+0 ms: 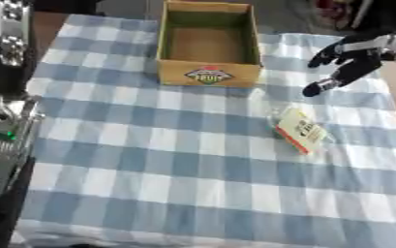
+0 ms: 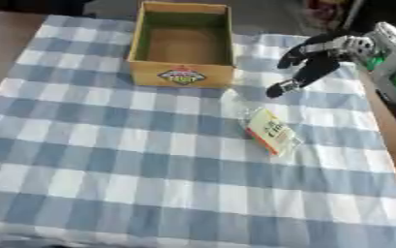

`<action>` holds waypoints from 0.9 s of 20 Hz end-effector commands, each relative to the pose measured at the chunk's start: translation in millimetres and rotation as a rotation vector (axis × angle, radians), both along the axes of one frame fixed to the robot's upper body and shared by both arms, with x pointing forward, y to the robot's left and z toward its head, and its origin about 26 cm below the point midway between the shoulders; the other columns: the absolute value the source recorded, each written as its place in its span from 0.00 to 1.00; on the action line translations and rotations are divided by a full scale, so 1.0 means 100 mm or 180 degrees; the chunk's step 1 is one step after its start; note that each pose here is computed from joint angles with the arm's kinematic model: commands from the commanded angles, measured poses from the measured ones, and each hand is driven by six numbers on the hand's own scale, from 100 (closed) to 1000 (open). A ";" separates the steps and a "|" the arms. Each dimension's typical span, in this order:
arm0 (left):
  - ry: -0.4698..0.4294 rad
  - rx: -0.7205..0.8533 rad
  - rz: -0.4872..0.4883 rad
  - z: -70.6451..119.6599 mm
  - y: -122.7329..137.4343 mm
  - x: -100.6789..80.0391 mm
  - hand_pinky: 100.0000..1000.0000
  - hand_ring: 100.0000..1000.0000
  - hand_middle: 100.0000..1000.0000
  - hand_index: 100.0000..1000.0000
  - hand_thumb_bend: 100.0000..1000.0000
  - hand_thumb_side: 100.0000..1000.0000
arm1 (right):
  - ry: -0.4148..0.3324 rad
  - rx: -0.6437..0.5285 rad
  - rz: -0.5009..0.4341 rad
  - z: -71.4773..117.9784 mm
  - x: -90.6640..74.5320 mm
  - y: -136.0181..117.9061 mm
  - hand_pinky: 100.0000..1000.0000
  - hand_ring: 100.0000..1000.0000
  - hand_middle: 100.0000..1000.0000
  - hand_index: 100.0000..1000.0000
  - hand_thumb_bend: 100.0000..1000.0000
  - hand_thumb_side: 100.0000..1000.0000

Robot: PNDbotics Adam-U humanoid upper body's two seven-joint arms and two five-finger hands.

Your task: Pick up objects on the table and place them in the box.

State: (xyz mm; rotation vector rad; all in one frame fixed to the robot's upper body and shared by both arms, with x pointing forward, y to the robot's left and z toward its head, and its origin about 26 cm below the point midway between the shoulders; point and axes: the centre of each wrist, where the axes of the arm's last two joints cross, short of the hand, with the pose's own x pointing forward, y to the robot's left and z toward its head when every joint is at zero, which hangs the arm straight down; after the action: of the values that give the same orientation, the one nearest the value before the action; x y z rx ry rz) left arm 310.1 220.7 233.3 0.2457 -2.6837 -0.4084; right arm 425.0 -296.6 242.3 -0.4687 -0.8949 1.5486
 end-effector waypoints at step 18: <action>-0.0100 0.0051 -0.0036 0.07 -0.01 -0.03 0.71 0.64 0.78 0.91 0.25 0.86 | 0.0181 -0.0152 0.0070 -0.13 -0.03 0.11 1.00 1.00 0.94 0.92 0.68 0.61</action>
State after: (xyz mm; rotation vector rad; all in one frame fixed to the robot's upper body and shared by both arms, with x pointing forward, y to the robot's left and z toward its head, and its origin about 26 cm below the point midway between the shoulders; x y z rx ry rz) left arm 309.9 219.3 232.7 0.2383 -2.6835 -0.4162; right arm 421.4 -282.0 222.1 -0.4302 -0.8342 1.6117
